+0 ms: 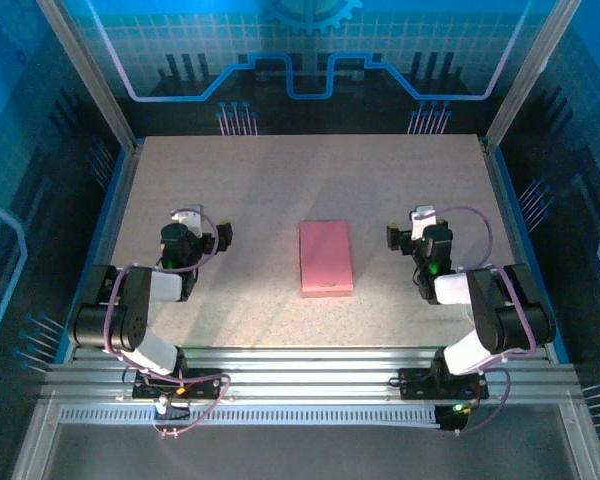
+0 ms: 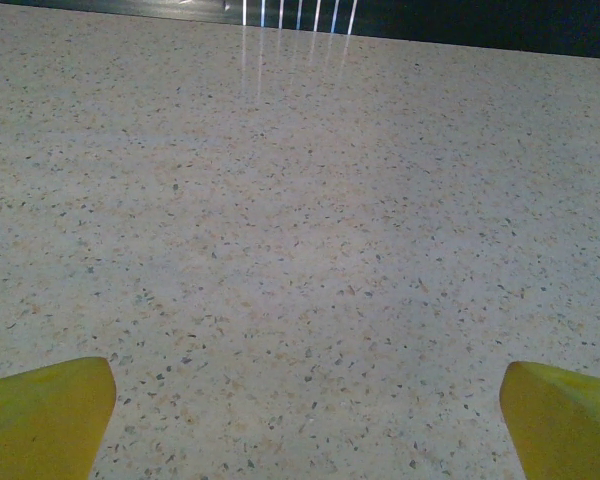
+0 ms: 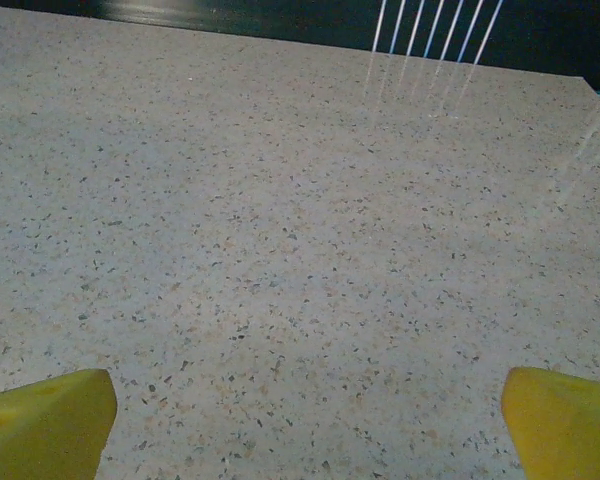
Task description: Fold the paper box
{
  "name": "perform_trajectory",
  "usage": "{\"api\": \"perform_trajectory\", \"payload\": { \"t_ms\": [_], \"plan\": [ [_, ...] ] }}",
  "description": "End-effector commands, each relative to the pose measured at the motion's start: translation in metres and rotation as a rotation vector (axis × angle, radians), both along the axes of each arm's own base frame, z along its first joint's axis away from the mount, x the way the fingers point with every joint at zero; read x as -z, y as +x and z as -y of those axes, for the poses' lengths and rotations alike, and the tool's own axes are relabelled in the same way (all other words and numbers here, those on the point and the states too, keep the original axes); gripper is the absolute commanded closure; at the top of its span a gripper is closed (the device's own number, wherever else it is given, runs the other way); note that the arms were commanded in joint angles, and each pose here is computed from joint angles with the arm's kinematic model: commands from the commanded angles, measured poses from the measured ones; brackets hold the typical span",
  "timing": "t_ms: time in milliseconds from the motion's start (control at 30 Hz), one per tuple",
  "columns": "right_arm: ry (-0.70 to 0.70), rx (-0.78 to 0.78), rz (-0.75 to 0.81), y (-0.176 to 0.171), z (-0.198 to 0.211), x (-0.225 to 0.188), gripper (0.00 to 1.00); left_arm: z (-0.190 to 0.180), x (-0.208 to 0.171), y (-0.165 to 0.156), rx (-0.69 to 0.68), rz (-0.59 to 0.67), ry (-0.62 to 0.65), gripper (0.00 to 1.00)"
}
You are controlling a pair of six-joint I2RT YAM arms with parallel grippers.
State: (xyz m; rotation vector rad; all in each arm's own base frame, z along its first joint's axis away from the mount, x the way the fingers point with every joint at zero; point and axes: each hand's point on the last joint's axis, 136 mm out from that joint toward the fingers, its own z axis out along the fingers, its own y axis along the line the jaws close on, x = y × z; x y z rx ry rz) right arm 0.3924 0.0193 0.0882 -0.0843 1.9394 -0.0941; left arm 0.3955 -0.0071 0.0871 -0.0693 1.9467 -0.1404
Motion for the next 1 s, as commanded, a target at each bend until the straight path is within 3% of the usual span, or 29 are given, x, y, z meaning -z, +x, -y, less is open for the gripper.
{"api": "perform_trajectory", "payload": {
  "t_ms": [0,300,467,967],
  "plan": [
    [0.019,0.034,0.057,0.004,0.007,-0.012,0.0,0.0,-0.008,0.003,0.015,0.036,0.01,0.01],
    [0.06,-0.04,0.127,-0.008,0.002,-0.018,0.0,0.0,-0.008,0.003,0.014,0.037,0.011,0.01],
    [0.059,-0.136,0.016,0.007,-0.015,-0.009,0.0,0.0,-0.008,0.002,0.015,0.036,0.01,0.01],
    [0.057,-0.114,0.028,0.007,-0.011,-0.01,0.0,0.001,-0.008,0.002,0.015,0.037,0.011,0.01]
  ]
}}
